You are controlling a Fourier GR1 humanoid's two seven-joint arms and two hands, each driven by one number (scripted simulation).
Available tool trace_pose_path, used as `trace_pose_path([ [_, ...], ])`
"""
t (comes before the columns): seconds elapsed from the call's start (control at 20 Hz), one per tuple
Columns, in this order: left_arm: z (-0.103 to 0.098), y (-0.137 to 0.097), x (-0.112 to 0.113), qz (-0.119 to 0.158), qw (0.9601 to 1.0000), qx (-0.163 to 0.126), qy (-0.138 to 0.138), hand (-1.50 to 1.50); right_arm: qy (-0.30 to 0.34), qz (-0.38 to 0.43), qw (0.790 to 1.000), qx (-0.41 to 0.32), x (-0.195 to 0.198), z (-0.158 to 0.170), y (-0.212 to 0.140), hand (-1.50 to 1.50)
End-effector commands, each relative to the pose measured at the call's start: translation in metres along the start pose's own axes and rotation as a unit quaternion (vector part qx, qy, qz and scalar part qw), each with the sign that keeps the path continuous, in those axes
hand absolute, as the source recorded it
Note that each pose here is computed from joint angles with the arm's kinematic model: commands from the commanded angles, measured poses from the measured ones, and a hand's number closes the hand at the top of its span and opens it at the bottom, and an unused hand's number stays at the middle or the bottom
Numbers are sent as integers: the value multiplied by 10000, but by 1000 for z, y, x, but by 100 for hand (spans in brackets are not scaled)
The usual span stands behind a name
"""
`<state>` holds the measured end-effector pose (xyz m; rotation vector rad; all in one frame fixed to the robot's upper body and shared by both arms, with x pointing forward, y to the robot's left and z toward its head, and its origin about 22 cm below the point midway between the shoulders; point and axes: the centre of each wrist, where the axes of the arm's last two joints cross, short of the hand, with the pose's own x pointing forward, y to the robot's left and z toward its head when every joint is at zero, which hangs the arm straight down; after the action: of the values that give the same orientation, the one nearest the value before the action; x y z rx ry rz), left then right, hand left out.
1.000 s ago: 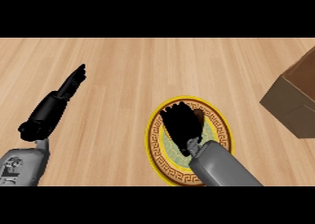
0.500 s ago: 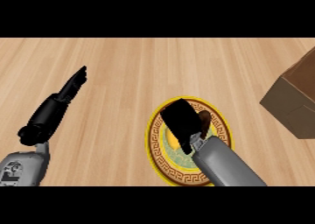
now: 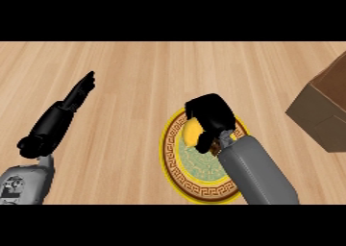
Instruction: Pick the lemon from the plate and place it in the cardboard box
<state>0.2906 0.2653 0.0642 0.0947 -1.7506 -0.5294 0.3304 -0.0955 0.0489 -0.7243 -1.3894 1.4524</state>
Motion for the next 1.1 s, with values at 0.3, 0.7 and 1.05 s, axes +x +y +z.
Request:
trace_pose_path([
  [0.3, 4, 11, -1, 39, 9999, 75, 132, 0, -174, 521, 9878, -1456, 8, 38, -79, 150],
  [0.7, 0, 10, 1, -27, 9999, 77, 92, 0, 1331, -717, 9427, -2974, -9, 63, -144, 150],
  [1.05, 12, -1, 1, -14, 10000, -72, -7, 0, 2367, -941, 9028, -3465, -63, 80, -177, 150],
])
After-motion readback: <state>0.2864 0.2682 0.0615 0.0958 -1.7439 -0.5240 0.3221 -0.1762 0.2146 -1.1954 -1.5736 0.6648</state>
